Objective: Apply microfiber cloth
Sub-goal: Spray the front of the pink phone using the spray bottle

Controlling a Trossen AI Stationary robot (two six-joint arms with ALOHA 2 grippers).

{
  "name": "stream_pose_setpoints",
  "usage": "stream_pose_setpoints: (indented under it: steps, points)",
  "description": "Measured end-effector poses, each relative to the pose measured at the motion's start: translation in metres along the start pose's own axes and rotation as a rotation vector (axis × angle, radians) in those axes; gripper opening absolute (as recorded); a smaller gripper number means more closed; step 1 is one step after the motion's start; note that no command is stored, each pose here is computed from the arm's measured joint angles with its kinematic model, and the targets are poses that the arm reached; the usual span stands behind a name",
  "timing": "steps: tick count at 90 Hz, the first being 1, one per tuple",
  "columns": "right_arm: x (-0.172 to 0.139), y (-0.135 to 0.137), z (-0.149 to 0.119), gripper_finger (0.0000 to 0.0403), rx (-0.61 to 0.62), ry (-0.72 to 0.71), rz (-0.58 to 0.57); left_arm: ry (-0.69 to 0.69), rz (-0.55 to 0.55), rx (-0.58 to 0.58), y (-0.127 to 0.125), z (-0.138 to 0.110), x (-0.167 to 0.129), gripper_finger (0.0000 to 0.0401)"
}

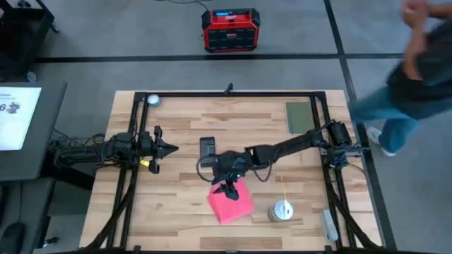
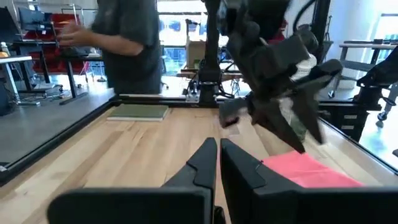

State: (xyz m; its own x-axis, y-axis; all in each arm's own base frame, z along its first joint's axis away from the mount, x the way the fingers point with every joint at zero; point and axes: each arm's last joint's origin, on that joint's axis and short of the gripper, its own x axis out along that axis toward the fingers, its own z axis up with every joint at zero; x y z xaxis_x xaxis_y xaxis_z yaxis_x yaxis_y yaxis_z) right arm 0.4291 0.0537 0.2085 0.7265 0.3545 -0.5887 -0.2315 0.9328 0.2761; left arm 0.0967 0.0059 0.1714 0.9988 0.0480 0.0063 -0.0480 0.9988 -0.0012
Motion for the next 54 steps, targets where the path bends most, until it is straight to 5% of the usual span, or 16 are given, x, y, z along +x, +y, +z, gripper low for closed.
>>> stream_pose_setpoints:
  steps: [13,36,54]
  points:
    - [-0.011,-0.036,0.004,0.0004,0.007,-0.019,-0.097,0.0,0.0,-0.001,0.0,0.0,0.0,0.0]
    - [-0.005,-0.098,-0.018,0.0,0.07,0.049,-0.234,0.002,0.006,-0.003,0.0,0.0,0.0,0.0]
    - [0.008,-0.112,-0.02,0.0,0.069,0.071,-0.247,0.002,0.01,-0.002,0.0,0.0,0.0,0.0]
